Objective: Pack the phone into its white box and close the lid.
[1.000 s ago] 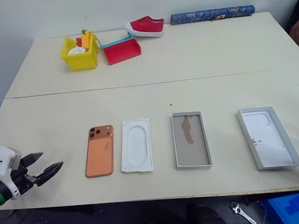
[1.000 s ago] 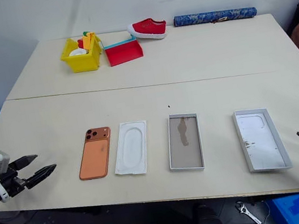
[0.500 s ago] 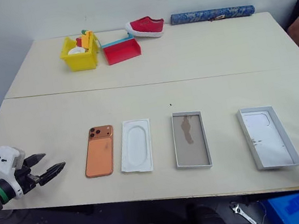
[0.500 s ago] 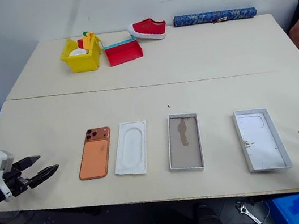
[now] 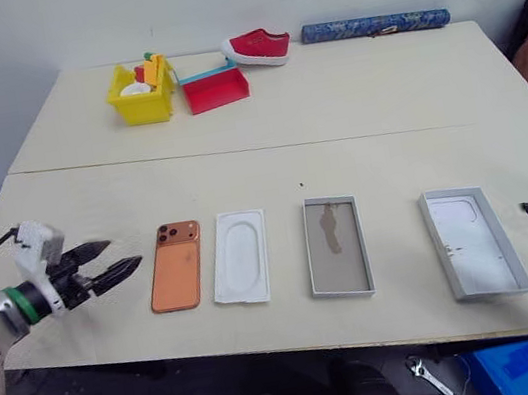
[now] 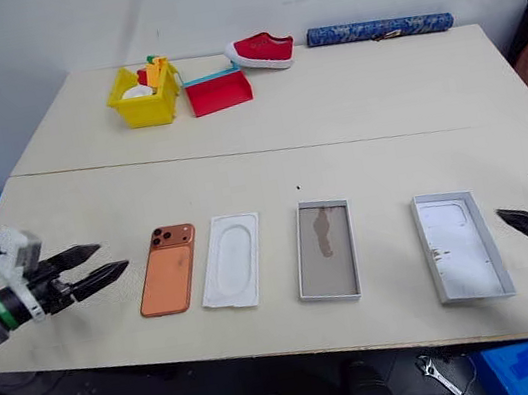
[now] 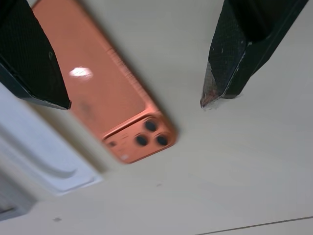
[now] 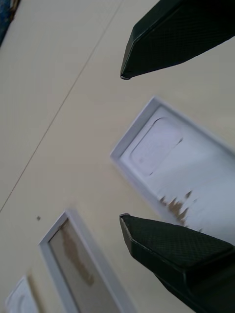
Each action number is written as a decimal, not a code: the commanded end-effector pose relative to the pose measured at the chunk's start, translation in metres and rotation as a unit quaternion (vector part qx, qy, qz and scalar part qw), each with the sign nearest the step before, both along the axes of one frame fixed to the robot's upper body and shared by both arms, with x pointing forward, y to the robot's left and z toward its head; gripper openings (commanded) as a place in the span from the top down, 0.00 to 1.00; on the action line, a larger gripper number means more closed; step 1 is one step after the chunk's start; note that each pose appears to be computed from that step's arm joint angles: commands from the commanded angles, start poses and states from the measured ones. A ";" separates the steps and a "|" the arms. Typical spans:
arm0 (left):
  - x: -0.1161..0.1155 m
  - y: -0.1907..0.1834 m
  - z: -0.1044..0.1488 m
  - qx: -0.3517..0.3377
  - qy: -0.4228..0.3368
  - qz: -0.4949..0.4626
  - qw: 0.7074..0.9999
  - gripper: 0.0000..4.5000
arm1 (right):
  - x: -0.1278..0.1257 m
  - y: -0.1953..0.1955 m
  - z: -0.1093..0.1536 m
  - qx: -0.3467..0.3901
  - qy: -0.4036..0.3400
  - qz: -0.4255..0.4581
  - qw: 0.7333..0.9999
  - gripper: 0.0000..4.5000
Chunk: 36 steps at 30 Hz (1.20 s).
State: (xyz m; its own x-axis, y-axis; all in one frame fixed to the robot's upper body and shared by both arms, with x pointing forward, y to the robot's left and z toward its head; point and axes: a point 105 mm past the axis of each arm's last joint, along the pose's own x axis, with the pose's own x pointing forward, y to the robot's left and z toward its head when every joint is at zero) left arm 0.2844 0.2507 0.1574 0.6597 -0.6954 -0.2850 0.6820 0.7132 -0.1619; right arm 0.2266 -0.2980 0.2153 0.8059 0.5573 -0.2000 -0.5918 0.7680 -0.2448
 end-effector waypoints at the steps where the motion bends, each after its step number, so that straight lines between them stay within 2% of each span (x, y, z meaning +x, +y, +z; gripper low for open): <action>1: -0.018 -0.039 0.007 -0.027 0.069 -0.095 0.993 0.01 | -0.006 0.056 0.010 -0.005 -0.005 0.092 0.996 0.00; 6: -0.018 -0.065 -0.002 -0.040 0.174 -0.122 0.976 0.01 | -0.016 0.107 0.010 -0.021 -0.004 0.187 0.982 0.00; 12: -0.009 -0.079 -0.012 -0.024 0.245 -0.109 0.963 0.01 | -0.024 0.140 0.007 -0.021 -0.001 0.252 0.967 0.00; 24: 0.008 -0.093 -0.034 -0.024 0.314 -0.101 0.944 0.01 | -0.026 0.151 -0.002 -0.020 -0.001 0.274 0.962 0.00; 27: 0.007 -0.097 -0.041 -0.022 0.326 -0.106 0.939 0.13 | -0.027 0.152 -0.002 -0.017 -0.002 0.274 0.962 0.00; 30: 0.007 -0.100 -0.048 -0.022 0.336 -0.106 0.936 0.34 | -0.027 0.152 -0.004 -0.016 -0.002 0.273 0.962 0.00; 34: 0.011 -0.103 -0.055 -0.028 0.341 -0.099 0.934 0.34 | -0.027 0.150 -0.005 -0.018 -0.002 0.270 0.963 0.00; 36: 0.012 -0.104 -0.057 -0.039 0.346 -0.095 0.933 0.42 | -0.027 0.149 -0.005 -0.018 -0.003 0.268 0.963 0.00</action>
